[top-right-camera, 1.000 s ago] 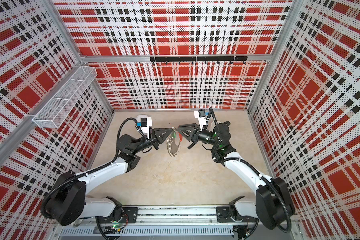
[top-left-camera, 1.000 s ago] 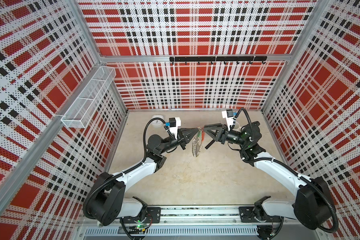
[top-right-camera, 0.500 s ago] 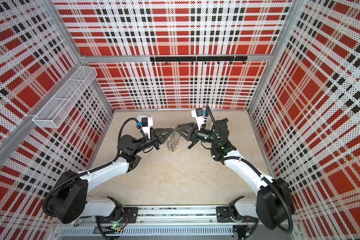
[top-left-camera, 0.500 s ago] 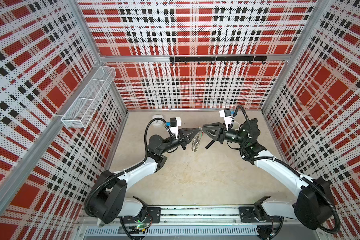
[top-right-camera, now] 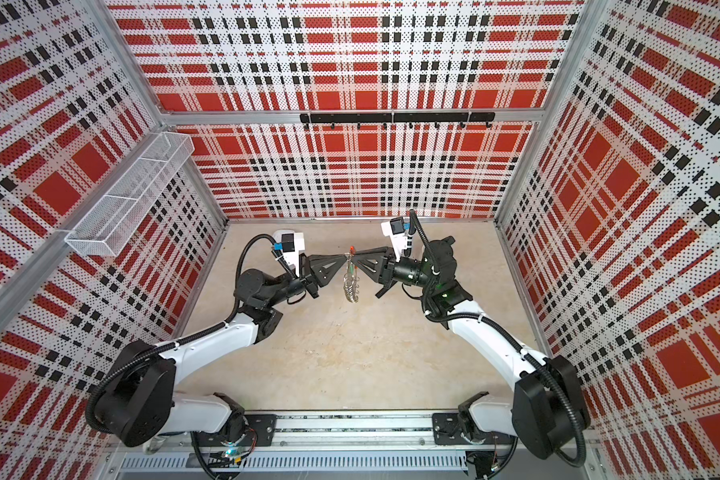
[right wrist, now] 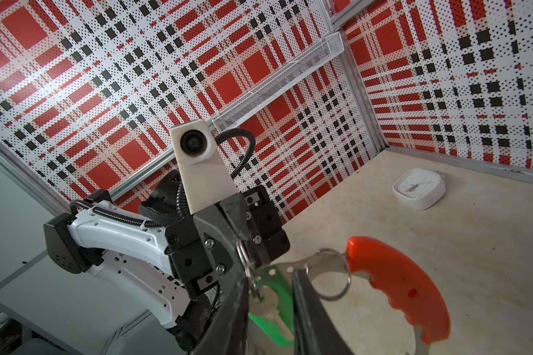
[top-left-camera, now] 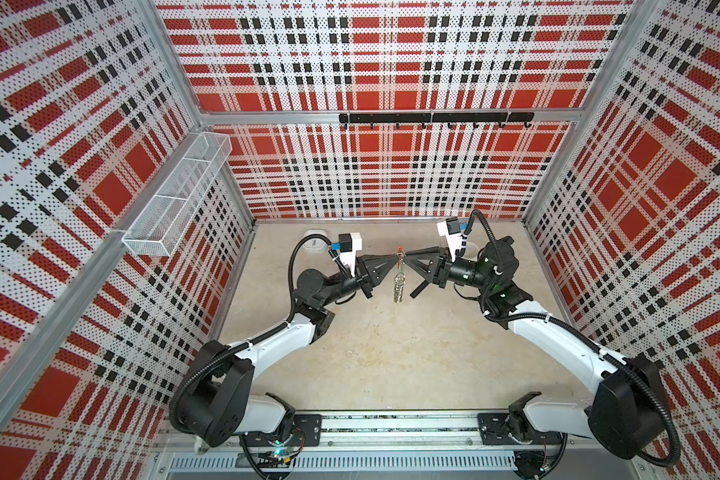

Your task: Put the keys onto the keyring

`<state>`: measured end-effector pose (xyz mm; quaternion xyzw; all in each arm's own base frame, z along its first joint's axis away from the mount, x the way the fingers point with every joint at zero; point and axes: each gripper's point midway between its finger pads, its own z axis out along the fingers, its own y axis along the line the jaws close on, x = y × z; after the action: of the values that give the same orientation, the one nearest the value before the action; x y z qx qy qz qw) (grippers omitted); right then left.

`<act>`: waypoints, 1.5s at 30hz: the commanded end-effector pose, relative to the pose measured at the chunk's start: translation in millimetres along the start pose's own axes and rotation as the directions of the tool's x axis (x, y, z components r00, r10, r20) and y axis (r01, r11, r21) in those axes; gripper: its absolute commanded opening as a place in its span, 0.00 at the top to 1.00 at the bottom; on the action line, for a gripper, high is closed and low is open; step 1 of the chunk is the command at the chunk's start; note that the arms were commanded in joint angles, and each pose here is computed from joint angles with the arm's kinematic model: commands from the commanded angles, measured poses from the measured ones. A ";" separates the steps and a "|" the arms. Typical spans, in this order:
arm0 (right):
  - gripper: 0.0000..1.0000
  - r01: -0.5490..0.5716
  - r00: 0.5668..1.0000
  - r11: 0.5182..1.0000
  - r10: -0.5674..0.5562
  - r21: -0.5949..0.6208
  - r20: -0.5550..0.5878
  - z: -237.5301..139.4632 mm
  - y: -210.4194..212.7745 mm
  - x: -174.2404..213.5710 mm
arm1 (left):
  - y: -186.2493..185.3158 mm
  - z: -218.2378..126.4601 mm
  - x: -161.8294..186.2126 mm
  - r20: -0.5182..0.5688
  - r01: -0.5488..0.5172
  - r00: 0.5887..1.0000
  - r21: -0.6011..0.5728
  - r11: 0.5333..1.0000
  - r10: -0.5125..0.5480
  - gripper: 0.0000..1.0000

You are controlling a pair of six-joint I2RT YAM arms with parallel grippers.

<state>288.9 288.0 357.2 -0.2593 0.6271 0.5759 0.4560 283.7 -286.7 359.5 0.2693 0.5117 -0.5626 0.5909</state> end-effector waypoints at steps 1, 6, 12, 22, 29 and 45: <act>0.78 0.035 0.999 0.999 -0.035 -0.010 0.020 1.3 8.0 -11.2 | -12.4 5.0 -21.2 0.056 -0.051 0.997 0.045 0.998 0.049 1.00; 0.96 0.038 0.999 0.999 -0.038 -0.001 0.020 0.1 7.1 -10.5 | -12.4 4.6 -23.7 0.067 -0.057 0.996 0.041 0.998 0.054 1.00; 1.00 0.009 1.000 1.000 -0.009 0.003 0.001 2.5 2.4 4.0 | -15.3 3.7 -31.4 0.113 -0.052 0.993 0.046 0.998 0.047 1.00; 0.68 0.027 1.000 0.998 -0.027 0.053 -0.001 8.2 3.1 9.5 | -17.3 7.3 -24.8 0.141 -0.021 0.990 0.062 0.998 0.012 1.00; 0.55 0.077 0.996 0.988 -0.081 0.136 0.024 -13.4 3.3 -7.4 | -15.9 0.4 -24.4 0.134 -0.026 0.991 0.059 0.998 0.018 1.00; 0.61 0.115 0.993 0.993 -0.115 0.006 0.002 4.9 24.7 -24.8 | -22.4 1.8 -20.8 0.116 -0.008 0.993 0.094 0.996 -0.003 1.00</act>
<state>284.6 285.4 387.6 -0.2755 0.6243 0.5381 0.4949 276.8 -288.2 373.8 0.2534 0.4759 -0.5959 0.5952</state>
